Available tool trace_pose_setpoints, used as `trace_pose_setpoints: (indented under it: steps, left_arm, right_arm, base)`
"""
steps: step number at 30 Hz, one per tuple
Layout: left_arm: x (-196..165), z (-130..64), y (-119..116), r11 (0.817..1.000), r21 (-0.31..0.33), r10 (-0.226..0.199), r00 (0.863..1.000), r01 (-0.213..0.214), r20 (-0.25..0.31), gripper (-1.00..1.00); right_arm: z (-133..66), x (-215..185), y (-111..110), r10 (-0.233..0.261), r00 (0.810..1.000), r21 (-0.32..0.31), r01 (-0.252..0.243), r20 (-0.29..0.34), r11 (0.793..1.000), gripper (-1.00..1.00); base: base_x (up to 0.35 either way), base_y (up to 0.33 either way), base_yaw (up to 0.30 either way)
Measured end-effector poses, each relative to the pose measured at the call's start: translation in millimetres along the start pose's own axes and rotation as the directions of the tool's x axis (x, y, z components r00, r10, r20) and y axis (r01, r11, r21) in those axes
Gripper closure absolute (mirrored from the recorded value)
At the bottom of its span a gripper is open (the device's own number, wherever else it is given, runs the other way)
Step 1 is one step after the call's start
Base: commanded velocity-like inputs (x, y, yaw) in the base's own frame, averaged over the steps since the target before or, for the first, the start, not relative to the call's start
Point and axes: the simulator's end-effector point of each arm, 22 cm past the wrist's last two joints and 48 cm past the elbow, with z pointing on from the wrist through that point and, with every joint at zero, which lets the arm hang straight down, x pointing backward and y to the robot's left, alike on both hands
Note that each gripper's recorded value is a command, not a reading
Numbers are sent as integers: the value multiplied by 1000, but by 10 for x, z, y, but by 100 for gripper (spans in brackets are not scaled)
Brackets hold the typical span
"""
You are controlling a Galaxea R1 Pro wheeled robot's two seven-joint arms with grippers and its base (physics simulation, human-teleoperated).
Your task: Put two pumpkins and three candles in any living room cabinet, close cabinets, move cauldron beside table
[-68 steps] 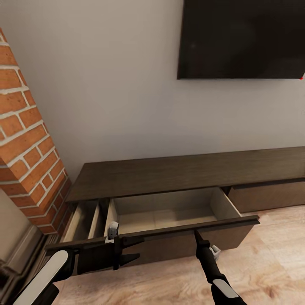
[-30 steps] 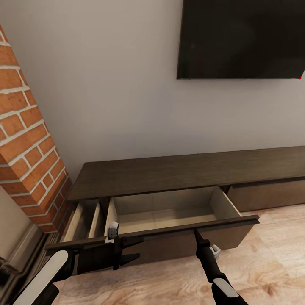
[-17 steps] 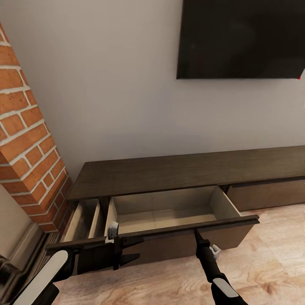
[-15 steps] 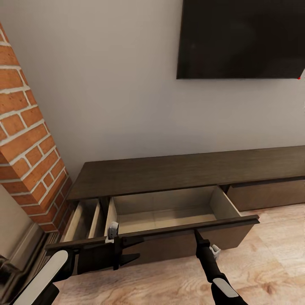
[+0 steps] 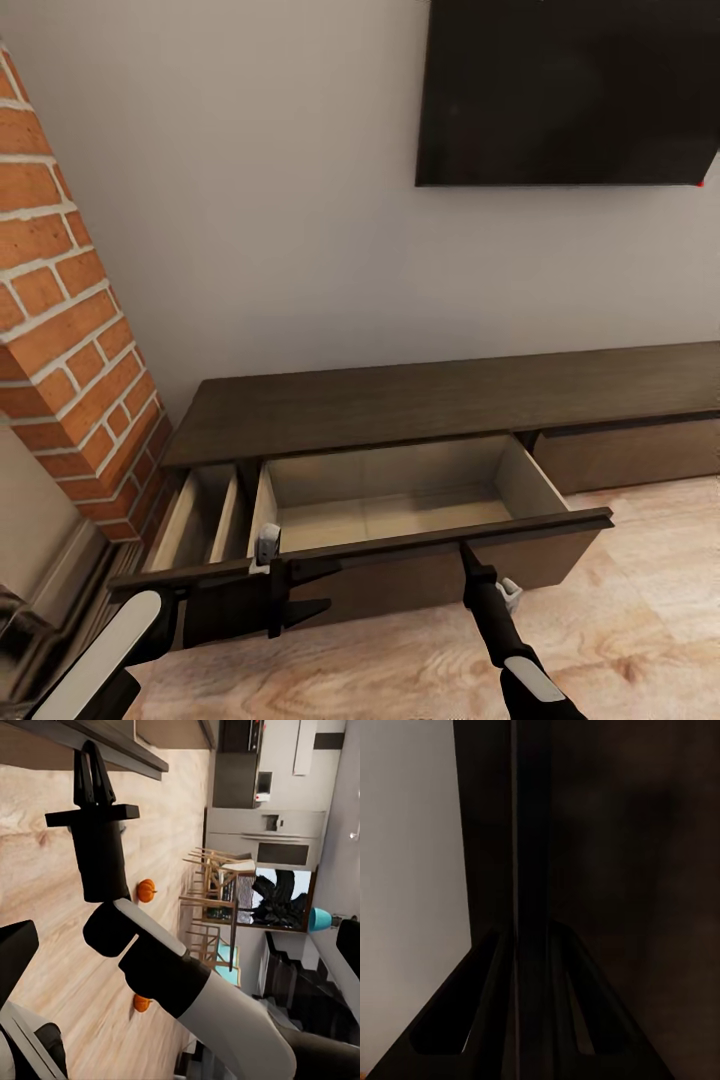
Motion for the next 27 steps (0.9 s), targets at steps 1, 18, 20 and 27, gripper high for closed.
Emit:
trace_pose_setpoints:
  steps: [1, 18, 20, 27]
  left_arm:
    - [2, 1, 0, 1000, 0, 0, 1000, 0, 0, -100]
    - [17, 9, 4, 1000, -1, 0, 1000, 0, -4, -100]
    - [16, 9, 4, 1000, -1, 0, 1000, 0, -4, -100]
    - [20, 12, 6, 1000, -1, -1, 1000, 1, -5, -100]
  right_arm:
    - [-1, 0, 0, 0, 1000, 0, 0, 0, 1000, 100]
    - [-2, -1, 0, 11, 1000, 0, -11, -12, 1000, 100]
    - [-4, -1, -1, 14, 1000, 1, -14, -18, 1000, 100]
    - [-1, -6, -2, 16, 1000, 1, -16, -13, 1000, 100]
  base:
    - [-18, 0, 0]
    - [-2, 0, 0]
    - [0, 0, 0]
    - [-46, 0, 0]
